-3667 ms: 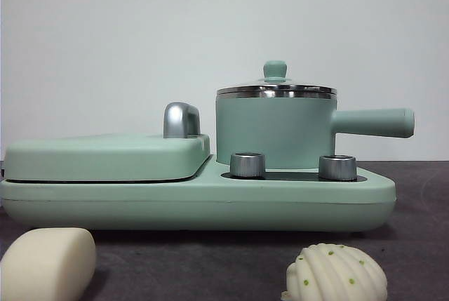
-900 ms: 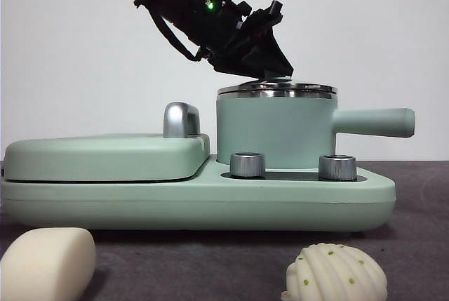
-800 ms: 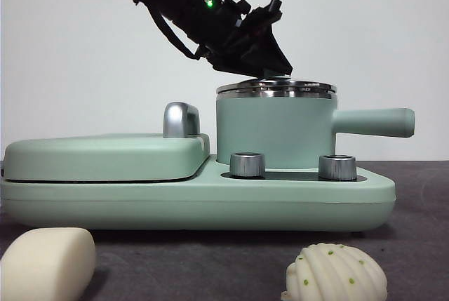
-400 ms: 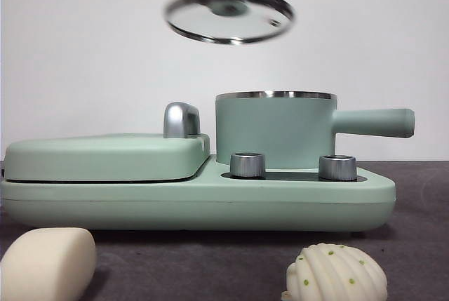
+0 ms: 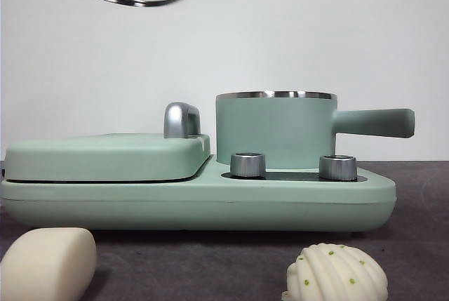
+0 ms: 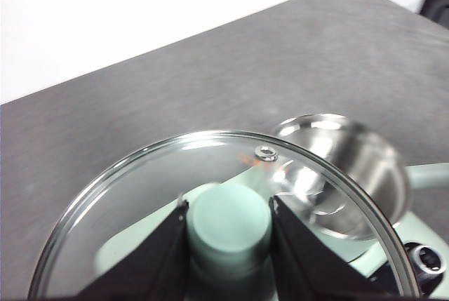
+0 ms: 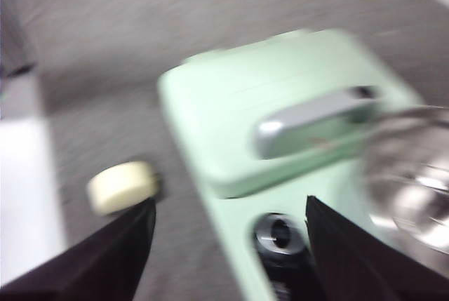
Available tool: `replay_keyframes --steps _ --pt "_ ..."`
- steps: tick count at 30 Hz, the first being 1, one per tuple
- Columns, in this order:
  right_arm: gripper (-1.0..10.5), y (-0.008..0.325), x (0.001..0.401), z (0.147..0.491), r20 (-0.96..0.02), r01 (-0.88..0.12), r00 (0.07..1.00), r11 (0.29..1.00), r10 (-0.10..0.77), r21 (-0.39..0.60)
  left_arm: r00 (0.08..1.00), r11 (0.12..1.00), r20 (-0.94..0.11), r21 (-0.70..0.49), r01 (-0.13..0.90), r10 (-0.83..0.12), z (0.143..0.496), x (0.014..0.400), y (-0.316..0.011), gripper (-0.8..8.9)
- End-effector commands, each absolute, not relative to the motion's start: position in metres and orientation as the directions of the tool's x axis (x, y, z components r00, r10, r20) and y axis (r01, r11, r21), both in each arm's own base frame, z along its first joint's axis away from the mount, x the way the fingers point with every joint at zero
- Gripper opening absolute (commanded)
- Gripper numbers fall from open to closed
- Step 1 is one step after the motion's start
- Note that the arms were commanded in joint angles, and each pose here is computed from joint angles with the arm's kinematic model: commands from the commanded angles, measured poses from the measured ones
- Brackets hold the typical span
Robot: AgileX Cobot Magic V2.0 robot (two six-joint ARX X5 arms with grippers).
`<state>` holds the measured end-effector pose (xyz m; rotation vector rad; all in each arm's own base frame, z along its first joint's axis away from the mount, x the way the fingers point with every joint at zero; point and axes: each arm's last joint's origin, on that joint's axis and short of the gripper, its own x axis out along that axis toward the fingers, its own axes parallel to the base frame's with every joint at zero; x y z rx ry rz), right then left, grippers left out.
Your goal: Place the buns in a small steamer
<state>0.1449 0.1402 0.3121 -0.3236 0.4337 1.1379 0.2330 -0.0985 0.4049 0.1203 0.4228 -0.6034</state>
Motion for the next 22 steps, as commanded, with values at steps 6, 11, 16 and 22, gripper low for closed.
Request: replay_keyframes --steps 6,11,16,22 --pt "3.4 0.212 0.141 0.271 -0.612 -0.987 0.132 0.16 0.78 -0.008 0.787 0.847 -0.373 0.004 0.531 -0.491 0.418 0.232 -0.083 0.11" --pt "3.5 0.245 0.143 0.239 -0.654 -0.995 0.062 0.101 0.754 0.022 0.79 0.847 -0.374 0.021 0.531 -0.485 0.418 0.233 -0.081 0.11" --pt "3.9 0.27 0.144 0.21 -0.675 -0.996 0.023 0.072 0.737 0.045 0.789 0.848 -0.379 0.02 0.53 -0.484 0.418 0.233 -0.081 0.11" --pt "4.3 0.292 0.144 0.183 -0.687 -0.996 0.038 0.087 0.726 0.037 0.789 0.847 -0.379 0.021 0.53 -0.484 0.418 0.233 -0.081 0.11"
